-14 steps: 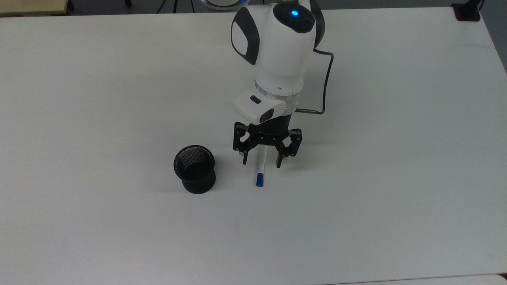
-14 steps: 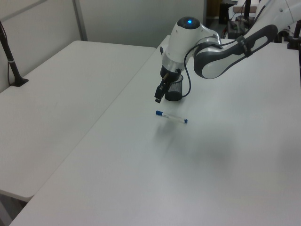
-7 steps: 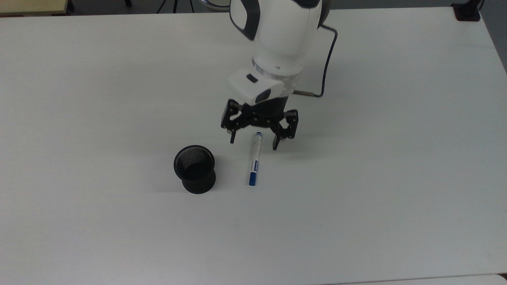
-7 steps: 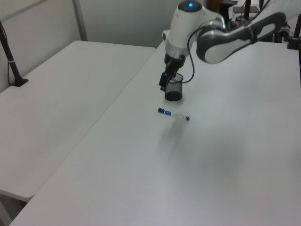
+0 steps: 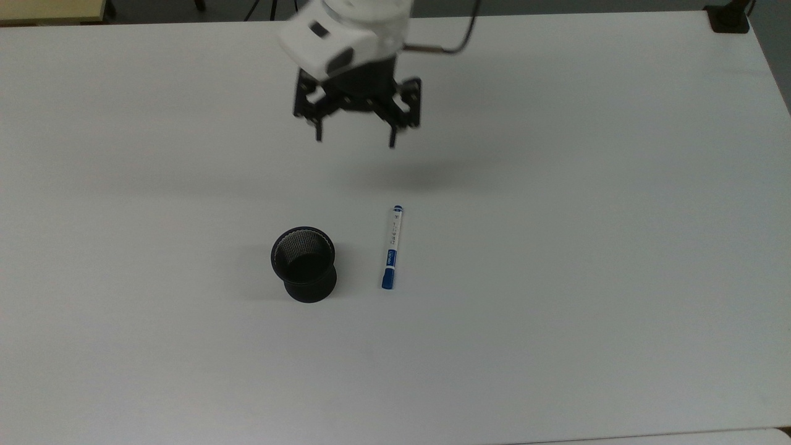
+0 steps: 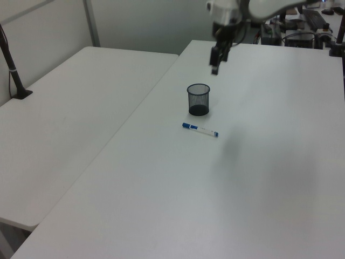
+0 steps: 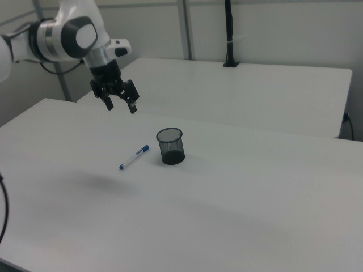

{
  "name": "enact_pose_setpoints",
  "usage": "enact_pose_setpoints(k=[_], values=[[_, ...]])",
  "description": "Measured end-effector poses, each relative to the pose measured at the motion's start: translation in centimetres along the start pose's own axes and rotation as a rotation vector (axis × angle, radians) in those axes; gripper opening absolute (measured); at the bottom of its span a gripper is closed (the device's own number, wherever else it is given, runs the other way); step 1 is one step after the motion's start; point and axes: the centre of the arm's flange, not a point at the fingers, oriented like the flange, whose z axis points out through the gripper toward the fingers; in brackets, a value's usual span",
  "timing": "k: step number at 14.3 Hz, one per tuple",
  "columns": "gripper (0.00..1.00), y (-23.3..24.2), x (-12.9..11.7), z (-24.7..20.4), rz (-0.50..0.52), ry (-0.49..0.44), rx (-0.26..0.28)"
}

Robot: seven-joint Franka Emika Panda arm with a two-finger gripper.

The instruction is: Remove the marker

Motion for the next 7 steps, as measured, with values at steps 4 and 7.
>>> enact_pose_setpoints(k=[4,7], values=[[1.00,4.0,-4.5,-4.6,-0.055,-0.100,0.029],[1.00,4.1,-6.8,-6.3,-0.056,-0.151,0.021]])
